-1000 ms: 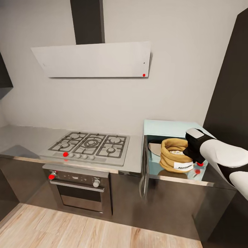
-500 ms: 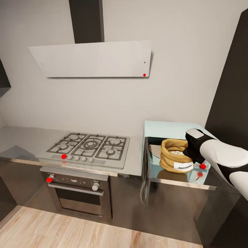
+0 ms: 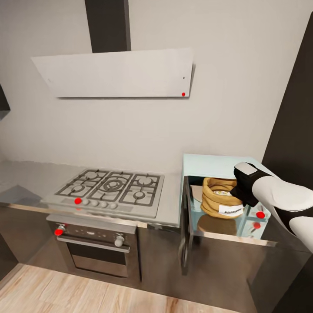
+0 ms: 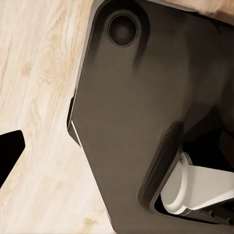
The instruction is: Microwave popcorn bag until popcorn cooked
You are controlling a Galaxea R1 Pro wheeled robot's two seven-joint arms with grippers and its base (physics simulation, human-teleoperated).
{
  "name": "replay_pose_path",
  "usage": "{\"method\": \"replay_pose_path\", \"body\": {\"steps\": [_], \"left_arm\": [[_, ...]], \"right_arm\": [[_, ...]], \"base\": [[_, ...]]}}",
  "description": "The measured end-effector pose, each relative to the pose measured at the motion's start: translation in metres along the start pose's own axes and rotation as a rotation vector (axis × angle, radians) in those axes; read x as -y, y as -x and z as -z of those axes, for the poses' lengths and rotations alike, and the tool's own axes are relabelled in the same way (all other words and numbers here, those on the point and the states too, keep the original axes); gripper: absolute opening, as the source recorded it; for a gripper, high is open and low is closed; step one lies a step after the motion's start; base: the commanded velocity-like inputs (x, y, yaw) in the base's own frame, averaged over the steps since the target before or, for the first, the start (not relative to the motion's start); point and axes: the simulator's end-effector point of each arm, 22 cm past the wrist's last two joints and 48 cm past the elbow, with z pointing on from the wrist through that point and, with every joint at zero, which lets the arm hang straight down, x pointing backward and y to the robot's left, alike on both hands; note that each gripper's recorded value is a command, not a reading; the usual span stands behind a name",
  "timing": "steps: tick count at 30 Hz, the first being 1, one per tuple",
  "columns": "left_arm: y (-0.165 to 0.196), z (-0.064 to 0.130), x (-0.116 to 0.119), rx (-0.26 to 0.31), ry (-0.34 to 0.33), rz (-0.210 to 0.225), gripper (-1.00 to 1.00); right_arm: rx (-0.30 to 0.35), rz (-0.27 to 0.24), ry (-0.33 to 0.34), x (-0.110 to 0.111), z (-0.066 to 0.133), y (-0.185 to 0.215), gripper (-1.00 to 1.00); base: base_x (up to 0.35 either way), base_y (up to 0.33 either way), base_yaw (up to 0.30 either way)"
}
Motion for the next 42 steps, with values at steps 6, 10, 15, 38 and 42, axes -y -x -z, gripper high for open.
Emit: {"method": "replay_pose_path", "body": {"steps": [6, 10, 15, 38, 42], "left_arm": [[0.0, 0.0, 0.0, 0.001, 0.0, 0.0, 1.0], [-0.0002, 0.0, 0.0, 0.0, 0.0, 0.001, 1.0], [0.0001, 0.0001, -0.0001, 0.001, 0.0, 0.001, 1.0], [0.0068, 0.0001, -0.0001, 0.031, 0.0, 0.003, 1.0], [0.0068, 0.0001, -0.0001, 0.031, 0.0, 0.003, 1.0]], "right_arm": [[0.009, 0.0, -0.006, 0.0021, -0.0002, 0.0029, -1.0], [0.009, -0.003, -0.005, 0.0021, -0.0007, 0.0026, -1.0], [0.009, -0.005, -0.006, 0.003, -0.001, 0.0024, -1.0], [0.008, -0.007, -0.007, 0.0033, -0.0018, 0.0028, -1.0], [0.008, -0.007, -0.007, 0.0035, -0.0018, 0.0029, 1.0]], "base": [[0.166, 0.0, 0.0], [0.014, 0.0, 0.0], [0.175, 0.0, 0.0], [0.056, 0.0, 0.0], [0.0, 0.0, 0.0]]}}
